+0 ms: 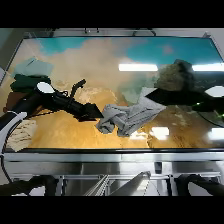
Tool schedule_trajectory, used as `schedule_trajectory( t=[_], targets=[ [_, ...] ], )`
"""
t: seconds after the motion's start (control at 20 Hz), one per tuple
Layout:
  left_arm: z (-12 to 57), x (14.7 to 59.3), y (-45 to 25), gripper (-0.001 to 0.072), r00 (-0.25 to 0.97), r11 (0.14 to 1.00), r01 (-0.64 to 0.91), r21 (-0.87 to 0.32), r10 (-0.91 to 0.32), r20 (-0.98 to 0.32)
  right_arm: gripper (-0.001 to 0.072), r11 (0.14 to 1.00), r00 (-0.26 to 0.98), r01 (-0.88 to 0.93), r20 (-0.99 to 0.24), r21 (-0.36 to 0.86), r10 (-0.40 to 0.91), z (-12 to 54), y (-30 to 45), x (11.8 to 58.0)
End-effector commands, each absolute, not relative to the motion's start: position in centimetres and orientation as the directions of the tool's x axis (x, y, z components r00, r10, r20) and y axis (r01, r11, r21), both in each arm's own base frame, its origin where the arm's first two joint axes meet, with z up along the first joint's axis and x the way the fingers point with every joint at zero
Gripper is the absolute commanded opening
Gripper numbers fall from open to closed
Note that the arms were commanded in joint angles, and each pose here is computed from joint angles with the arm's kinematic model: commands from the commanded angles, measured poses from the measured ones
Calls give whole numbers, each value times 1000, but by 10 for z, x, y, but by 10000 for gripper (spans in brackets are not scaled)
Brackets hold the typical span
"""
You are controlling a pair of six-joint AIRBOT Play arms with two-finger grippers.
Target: Fold the shirts.
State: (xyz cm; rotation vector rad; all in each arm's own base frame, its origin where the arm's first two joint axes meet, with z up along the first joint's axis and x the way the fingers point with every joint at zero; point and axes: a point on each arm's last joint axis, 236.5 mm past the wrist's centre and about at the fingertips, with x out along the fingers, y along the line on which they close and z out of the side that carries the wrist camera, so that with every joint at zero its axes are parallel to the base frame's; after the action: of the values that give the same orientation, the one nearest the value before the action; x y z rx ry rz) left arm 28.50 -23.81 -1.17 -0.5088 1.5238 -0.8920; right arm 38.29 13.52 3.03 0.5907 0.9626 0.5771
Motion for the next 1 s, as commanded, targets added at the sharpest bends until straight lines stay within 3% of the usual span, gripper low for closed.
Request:
schedule_trajectory(
  t=[0.0, 0.15, 0.4, 0.7, 0.75, 0.8, 0.85, 0.95],
  targets=[
    [-21, 282, -209, 662, -163, 622, 101, -776, -759, -630, 465, 731, 519, 54, -645, 680, 561, -1, 28, 388],
    [-44, 273, -202, 661, -151, 638, 18, -769, -759, -633, 464, 676, 464, 170, -664, 717, 587, -39, 6, 380],
    [-85, 261, -225, 661, -229, 670, 3, -742, -722, -653, 462, 641, 337, 252, -687, 725, 644, -99, 31, 373],
    [-90, 292, -279, 658, -270, 621, 63, -781, -743, -613, 445, 574, 312, 234, -620, 785, 720, -110, 84, 392],
    [-90, 294, -284, 495, -286, 615, 77, -785, -740, -608, 318, 574, 311, 210, -611, 792, 729, -105, 93, 397],
    [-88, 294, -288, 213, -302, 607, 85, -790, -740, -601, 195, 578, 305, 181, -605, 795, 736, -100, 100, 401],
    [-84, 294, -289, 10, -317, 593, 97, -800, -743, -589, 62, 576, 292, 133, -587, 807, 755, -89, 107, 404],
    [-63, 298, -289, 10, -330, 561, 126, -818, -754, -568, 18, 556, 289, 46, -544, 830, 788, -56, 111, 411]
  ],
)
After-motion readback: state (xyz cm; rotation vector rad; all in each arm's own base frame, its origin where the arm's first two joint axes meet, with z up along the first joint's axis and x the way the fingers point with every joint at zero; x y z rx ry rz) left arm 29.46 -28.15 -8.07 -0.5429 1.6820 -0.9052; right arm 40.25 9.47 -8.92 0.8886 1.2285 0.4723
